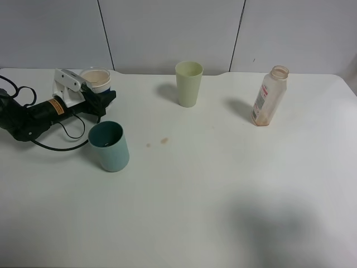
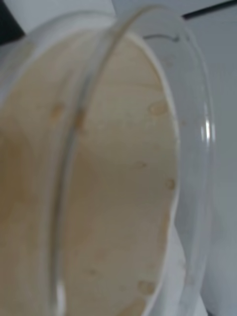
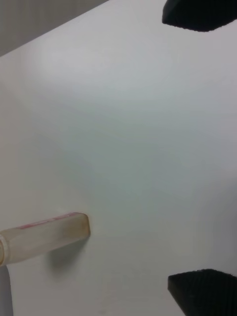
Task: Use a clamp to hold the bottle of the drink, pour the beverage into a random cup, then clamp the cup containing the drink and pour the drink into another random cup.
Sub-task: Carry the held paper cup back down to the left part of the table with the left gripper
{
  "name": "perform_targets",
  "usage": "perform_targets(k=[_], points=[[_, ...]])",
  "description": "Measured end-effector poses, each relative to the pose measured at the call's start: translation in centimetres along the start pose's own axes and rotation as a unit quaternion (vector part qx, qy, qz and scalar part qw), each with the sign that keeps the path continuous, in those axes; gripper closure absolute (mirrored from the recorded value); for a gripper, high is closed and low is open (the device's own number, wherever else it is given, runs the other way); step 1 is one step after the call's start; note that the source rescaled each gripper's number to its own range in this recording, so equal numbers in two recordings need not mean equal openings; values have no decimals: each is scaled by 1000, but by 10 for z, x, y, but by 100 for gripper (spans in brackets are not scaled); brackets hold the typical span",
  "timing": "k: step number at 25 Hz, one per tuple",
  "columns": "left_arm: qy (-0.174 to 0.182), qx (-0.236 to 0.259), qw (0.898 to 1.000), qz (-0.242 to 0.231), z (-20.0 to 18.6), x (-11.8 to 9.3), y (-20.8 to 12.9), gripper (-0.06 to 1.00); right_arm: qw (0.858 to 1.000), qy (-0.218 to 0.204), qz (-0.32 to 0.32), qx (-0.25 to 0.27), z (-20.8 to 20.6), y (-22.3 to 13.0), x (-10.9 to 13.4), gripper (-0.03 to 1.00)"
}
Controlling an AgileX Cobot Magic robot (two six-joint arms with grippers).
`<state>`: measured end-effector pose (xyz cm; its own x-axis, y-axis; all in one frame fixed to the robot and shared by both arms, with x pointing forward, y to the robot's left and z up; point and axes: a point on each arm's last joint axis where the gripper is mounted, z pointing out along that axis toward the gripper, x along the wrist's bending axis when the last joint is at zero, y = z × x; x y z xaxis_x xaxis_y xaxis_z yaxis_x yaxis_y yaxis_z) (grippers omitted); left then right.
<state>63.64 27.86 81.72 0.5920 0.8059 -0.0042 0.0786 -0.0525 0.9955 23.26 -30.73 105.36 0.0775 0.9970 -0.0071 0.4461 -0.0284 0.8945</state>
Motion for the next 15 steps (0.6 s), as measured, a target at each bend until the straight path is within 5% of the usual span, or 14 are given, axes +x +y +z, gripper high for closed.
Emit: perform_targets(k=[15], points=[[-1, 0, 1000, -15, 1, 1, 1, 94, 1000, 0, 0, 0, 0, 0, 0, -3]])
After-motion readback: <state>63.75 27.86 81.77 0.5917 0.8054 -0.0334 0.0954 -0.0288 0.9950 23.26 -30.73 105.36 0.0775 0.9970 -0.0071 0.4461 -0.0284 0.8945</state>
